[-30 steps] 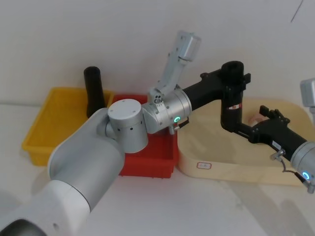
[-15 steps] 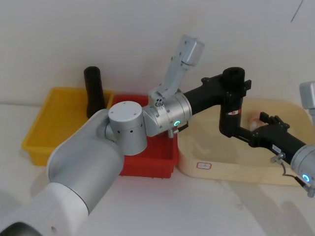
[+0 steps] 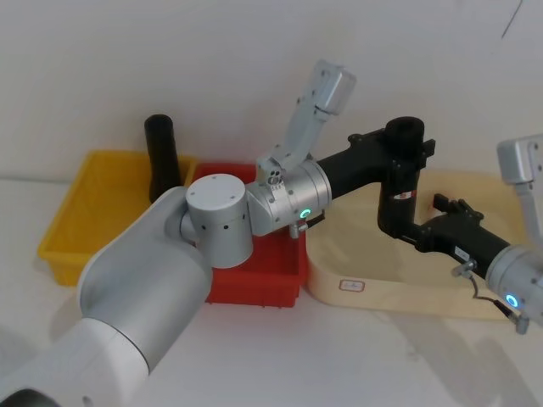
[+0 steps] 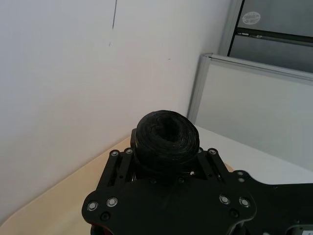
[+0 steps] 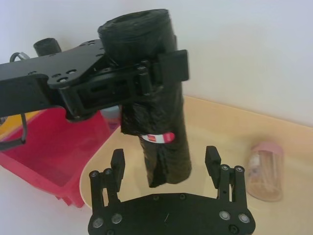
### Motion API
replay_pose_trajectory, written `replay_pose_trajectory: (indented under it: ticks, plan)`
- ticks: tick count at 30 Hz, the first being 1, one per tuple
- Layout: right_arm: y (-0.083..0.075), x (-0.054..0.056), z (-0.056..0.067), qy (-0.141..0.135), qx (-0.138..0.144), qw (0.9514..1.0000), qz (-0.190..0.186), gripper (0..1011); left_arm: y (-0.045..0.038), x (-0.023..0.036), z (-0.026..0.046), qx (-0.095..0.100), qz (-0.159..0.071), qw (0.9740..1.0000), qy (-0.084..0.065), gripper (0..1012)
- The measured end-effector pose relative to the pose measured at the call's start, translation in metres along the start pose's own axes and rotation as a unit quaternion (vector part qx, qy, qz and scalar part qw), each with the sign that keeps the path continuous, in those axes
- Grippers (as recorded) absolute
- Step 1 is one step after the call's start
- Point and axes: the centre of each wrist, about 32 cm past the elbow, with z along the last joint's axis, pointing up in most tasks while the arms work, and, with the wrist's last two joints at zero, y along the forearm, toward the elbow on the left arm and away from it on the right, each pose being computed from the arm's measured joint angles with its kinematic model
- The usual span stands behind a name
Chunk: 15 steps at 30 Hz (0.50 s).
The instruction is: Pick up the garbage bag with the one hand and transfer it to the other hand.
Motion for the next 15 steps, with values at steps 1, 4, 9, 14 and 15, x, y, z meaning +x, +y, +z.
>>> replay_pose_trajectory:
  ticks: [1, 4, 9, 14, 15]
  plan:
    - [0.001, 0.000, 0.000, 0.000, 0.000, 1.0000, 0.002, 1000, 0.0000, -0.0002, 0.0003, 0.000, 0.000, 1.0000, -0.001, 473]
    - [0.006, -0.001, 0.002, -0.002, -0.001, 1.0000, 0.008, 1000, -0.0004, -0.0017, 0.0015, 0.000, 0.000, 1.0000, -0.003, 473]
    - [0.013, -0.002, 0.006, -0.005, 0.000, 0.9999, 0.014, 1000, -0.0006, -0.0032, 0.0018, -0.001, 0.000, 1.0000, -0.002, 473]
    - [0.019, -0.002, 0.007, -0.009, 0.002, 0.9999, 0.014, 1000, -0.0005, -0.0046, 0.0015, -0.002, 0.000, 1.0000, 0.001, 472]
    - [0.021, -0.003, 0.008, -0.010, 0.002, 0.9999, 0.014, 1000, -0.0004, -0.0050, 0.0013, -0.003, -0.001, 1.0000, 0.004, 472]
